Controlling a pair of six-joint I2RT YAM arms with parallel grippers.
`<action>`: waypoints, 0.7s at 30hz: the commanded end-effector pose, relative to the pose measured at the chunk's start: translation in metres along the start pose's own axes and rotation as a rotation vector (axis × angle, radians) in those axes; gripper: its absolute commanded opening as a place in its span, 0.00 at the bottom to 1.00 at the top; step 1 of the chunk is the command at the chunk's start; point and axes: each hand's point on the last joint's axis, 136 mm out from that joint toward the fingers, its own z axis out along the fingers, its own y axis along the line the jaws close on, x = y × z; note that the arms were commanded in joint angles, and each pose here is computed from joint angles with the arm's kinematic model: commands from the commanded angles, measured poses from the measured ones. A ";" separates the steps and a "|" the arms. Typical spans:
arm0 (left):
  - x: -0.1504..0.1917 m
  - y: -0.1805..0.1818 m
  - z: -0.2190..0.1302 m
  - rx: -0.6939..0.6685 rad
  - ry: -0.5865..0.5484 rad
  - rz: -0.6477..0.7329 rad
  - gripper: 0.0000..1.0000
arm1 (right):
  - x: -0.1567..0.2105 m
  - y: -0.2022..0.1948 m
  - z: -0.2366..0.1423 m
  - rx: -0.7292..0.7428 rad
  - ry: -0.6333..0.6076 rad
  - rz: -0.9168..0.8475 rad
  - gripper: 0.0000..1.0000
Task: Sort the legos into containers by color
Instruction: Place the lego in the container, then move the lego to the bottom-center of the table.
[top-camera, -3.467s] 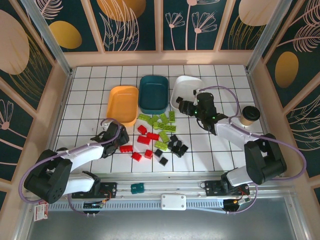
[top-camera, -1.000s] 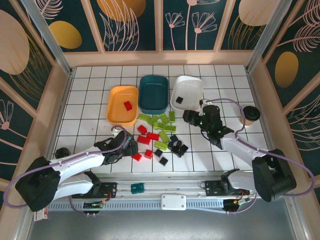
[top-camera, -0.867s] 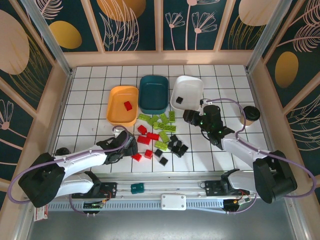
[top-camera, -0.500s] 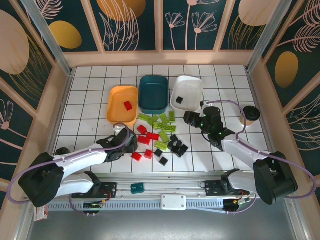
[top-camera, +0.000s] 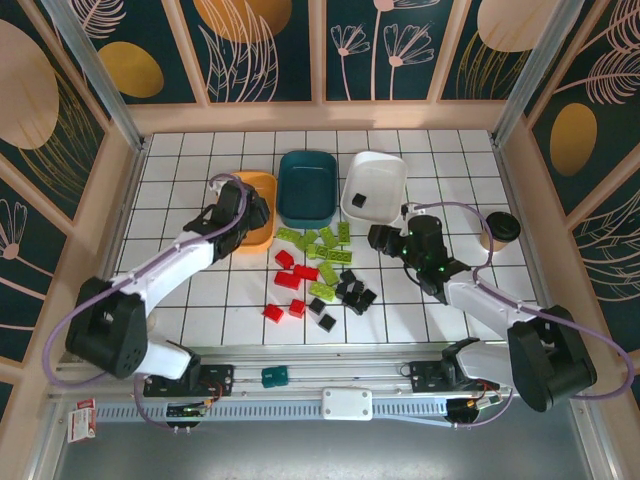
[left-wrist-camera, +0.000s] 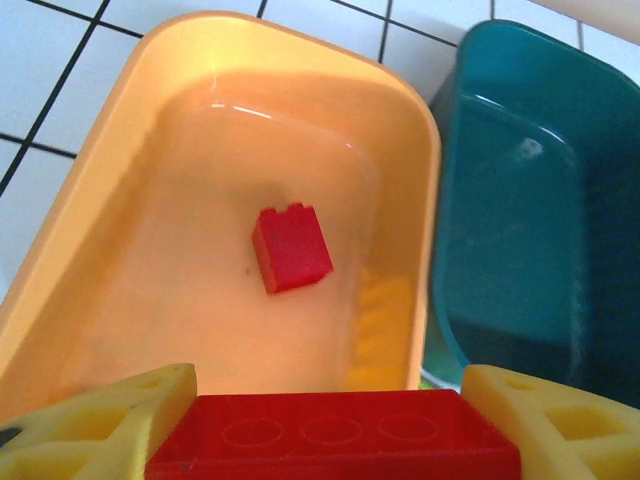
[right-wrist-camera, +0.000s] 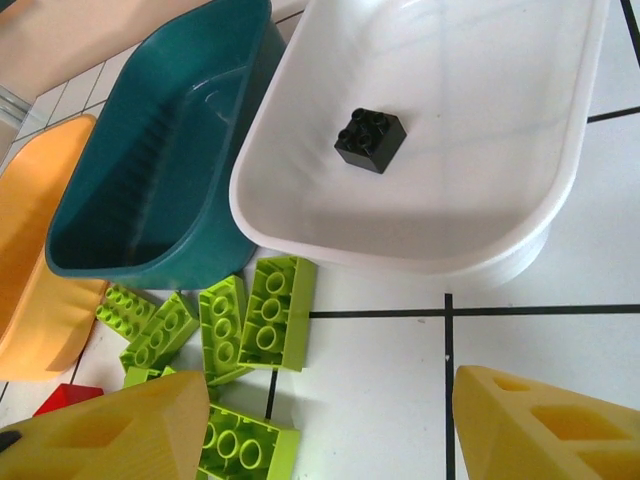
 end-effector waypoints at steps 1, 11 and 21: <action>-0.018 -0.007 0.023 0.012 -0.002 0.004 0.53 | 0.005 0.000 -0.005 -0.002 -0.001 0.012 0.66; -0.031 -0.012 0.070 -0.013 0.045 -0.012 0.80 | 0.017 -0.002 -0.010 -0.009 0.025 0.024 0.67; 0.019 -0.028 -0.009 0.121 0.064 0.065 0.89 | 0.039 -0.003 -0.020 -0.021 0.060 0.020 0.67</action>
